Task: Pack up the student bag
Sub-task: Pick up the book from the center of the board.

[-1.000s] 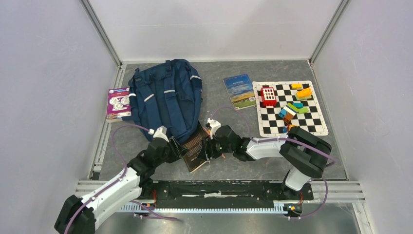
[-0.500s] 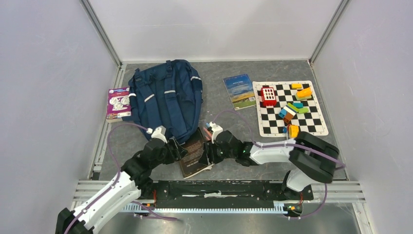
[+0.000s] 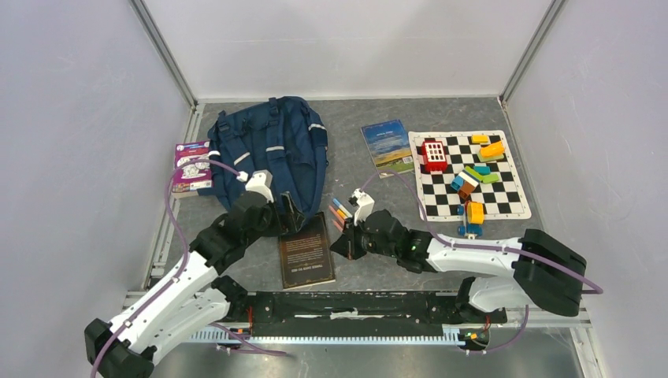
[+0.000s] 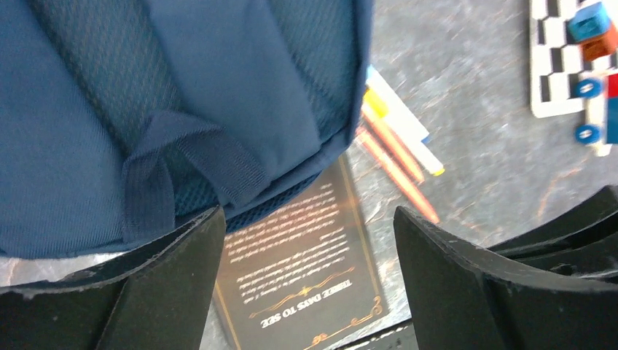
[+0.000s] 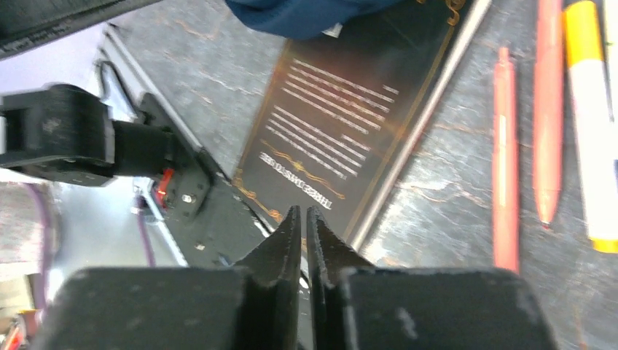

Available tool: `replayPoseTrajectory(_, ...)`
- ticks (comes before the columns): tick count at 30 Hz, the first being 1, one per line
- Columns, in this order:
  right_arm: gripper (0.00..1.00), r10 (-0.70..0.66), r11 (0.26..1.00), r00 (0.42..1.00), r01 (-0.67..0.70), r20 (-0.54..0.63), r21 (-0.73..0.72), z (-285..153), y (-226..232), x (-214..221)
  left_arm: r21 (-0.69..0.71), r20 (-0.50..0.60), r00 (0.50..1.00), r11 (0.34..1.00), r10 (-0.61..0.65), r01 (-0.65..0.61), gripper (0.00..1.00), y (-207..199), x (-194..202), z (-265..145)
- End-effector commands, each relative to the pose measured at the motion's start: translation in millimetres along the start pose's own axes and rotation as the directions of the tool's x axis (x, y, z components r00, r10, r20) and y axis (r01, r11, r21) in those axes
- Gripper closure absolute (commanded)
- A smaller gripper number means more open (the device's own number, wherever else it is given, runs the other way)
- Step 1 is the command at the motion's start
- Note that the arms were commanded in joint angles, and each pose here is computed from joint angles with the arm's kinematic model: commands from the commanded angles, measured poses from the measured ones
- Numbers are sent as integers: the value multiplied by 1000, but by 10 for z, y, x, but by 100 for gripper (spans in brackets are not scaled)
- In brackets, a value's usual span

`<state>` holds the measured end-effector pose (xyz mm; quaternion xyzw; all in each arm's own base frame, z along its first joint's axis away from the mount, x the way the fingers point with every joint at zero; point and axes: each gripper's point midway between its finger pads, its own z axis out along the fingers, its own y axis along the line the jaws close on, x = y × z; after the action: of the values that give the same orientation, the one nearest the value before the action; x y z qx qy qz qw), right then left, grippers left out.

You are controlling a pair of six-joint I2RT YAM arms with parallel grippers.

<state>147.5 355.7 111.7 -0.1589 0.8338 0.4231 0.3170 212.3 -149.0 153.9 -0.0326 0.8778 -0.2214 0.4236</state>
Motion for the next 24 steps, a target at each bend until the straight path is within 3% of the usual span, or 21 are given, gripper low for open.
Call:
replayPoseTrajectory(1, 78, -3, 997, 1000, 6, -29, 75, 27, -273, 212, -37, -119, 993, 999, -20, 15, 9, 157, 390, 47)
replayPoseTrajectory(8, 47, -11, 999, 996, 15, -92, 40, 186, -242, 469, -79, -132, 969, 977, -207, 198, 0, 406, 868, 108)
replayPoseTrajectory(15, 22, -2, 1000, 994, 5, -106, 29, 317, -238, 564, -116, -134, 952, 958, -276, 261, 1, 572, 1113, 148)
replayPoseTrajectory(19, 17, 20, 1000, 994, -20, -109, -3, 415, -199, 613, -100, -185, 939, 956, -291, 277, 13, 561, 1287, 211)
replayPoseTrajectory(21, 17, 32, 999, 992, -36, -126, -27, 474, -165, 665, -93, -211, 933, 956, -293, 279, 23, 546, 1351, 231)
replayPoseTrajectory(24, 18, 49, 993, 989, -63, -139, -99, 557, -30, 713, -77, -232, 925, 954, -300, 290, 31, 510, 1398, 248)
